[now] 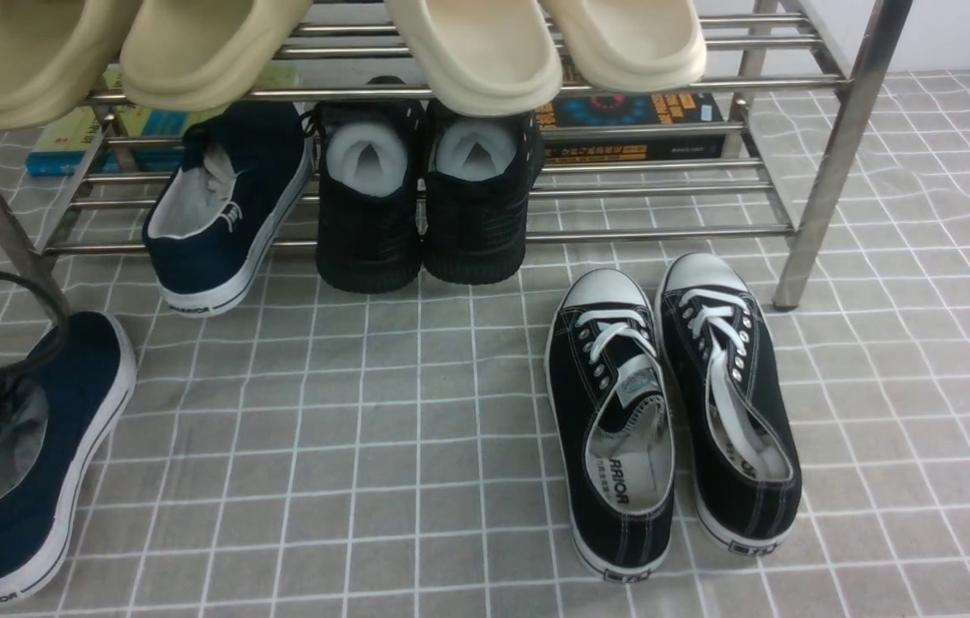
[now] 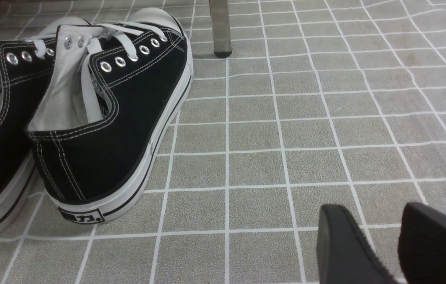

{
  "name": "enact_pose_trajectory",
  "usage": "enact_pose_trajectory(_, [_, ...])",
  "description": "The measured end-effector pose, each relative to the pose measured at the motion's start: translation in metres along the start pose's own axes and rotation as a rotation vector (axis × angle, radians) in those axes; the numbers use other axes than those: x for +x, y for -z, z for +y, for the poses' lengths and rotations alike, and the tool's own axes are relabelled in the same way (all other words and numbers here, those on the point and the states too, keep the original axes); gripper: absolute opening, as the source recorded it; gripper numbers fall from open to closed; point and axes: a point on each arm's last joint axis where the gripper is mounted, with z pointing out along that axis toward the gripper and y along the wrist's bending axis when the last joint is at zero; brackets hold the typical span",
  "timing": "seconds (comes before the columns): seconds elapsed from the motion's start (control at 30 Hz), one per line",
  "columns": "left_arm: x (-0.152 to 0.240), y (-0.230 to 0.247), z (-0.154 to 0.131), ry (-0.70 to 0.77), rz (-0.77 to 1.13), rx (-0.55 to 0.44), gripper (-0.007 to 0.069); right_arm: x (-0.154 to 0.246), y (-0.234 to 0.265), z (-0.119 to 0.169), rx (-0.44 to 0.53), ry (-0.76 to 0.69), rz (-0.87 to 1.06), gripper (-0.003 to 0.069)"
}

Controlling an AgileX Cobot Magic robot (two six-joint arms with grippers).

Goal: Take the shoes off the shelf with your hand from the grey coffee tablecloth.
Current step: 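Set the held shoe down on the floor in front of the rack with the left gripper, then grasp the leftmost shoe on the bottom shelf of the shoe rack with the left gripper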

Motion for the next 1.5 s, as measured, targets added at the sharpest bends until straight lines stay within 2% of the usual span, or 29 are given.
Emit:
enact_pose_trajectory(0.13, [0.000,0.000,0.000,-0.034,-0.003,-0.002,0.0098,0.000,0.000,0.000,0.000,0.000,0.000,0.0238])
enact_pose_trajectory(0.23, [-0.001,0.000,0.001,-0.104,-0.010,-0.010,0.0185,0.000,0.000,0.000,0.000,0.000,0.000,0.0238])
enact_pose_trajectory(0.27, [-0.001,0.000,0.001,-0.107,-0.011,-0.011,0.0190,0.000,0.000,0.000,0.000,0.000,0.000,0.0238])
enact_pose_trajectory(0.3, [-0.003,0.002,0.000,-0.120,-0.014,-0.016,0.0246,0.000,0.000,0.000,0.000,0.000,0.000,0.0238])
enact_pose_trajectory(0.37, [-0.008,0.008,-0.004,-0.135,-0.034,-0.012,0.0297,0.000,0.000,0.000,0.000,0.000,0.000,0.0238])
enact_pose_trajectory(0.4, [-0.009,0.009,-0.005,-0.136,-0.041,-0.008,0.0302,0.000,0.000,0.000,0.000,0.000,0.000,0.0238])
enact_pose_trajectory(0.43, [-0.015,0.016,-0.009,-0.152,-0.060,0.000,0.0336,0.000,0.000,0.000,0.000,0.000,0.000,0.0238])
enact_pose_trajectory(0.53, [-0.025,0.029,-0.020,-0.154,-0.092,0.035,0.0364,0.000,0.000,0.000,0.000,0.000,0.000,0.0238])
enact_pose_trajectory(0.57, [-0.031,0.040,-0.030,-0.134,-0.100,0.091,0.0373,0.000,0.000,0.000,0.000,0.000,0.000,0.0238])
enact_pose_trajectory(0.63, [-0.034,0.048,-0.037,-0.128,-0.092,0.143,0.0376,0.000,0.000,0.000,0.000,0.000,0.000,0.0238])
enact_pose_trajectory(0.7, [-0.032,0.058,-0.056,-0.154,-0.063,0.265,0.0376,0.000,0.000,0.000,0.000,0.000,0.000,0.0238])
enact_pose_trajectory(0.73, [-0.031,0.058,-0.058,-0.157,-0.057,0.275,0.0376,0.000,0.000,0.000,0.000,0.000,0.000,0.0238])
enact_pose_trajectory(0.8, [-0.019,0.059,-0.083,-0.214,-0.024,0.384,0.0376,0.000,0.000,0.000,0.000,0.000,0.000,0.0238])
enact_pose_trajectory(0.87, [-0.010,0.051,-0.102,-0.227,0.005,0.435,0.0376,0.000,0.000,0.000,0.000,0.000,0.000,0.0238])
enact_pose_trajectory(1.17, [-0.012,0.010,-0.149,-0.146,0.065,0.458,0.0376,0.000,0.000,0.000,0.000,0.000,0.000,0.0238])
enact_pose_trajectory(1.5, [-0.013,-0.003,-0.159,-0.093,0.064,0.492,0.0376,0.000,0.000,0.000,0.000,0.000,0.000,0.0238])
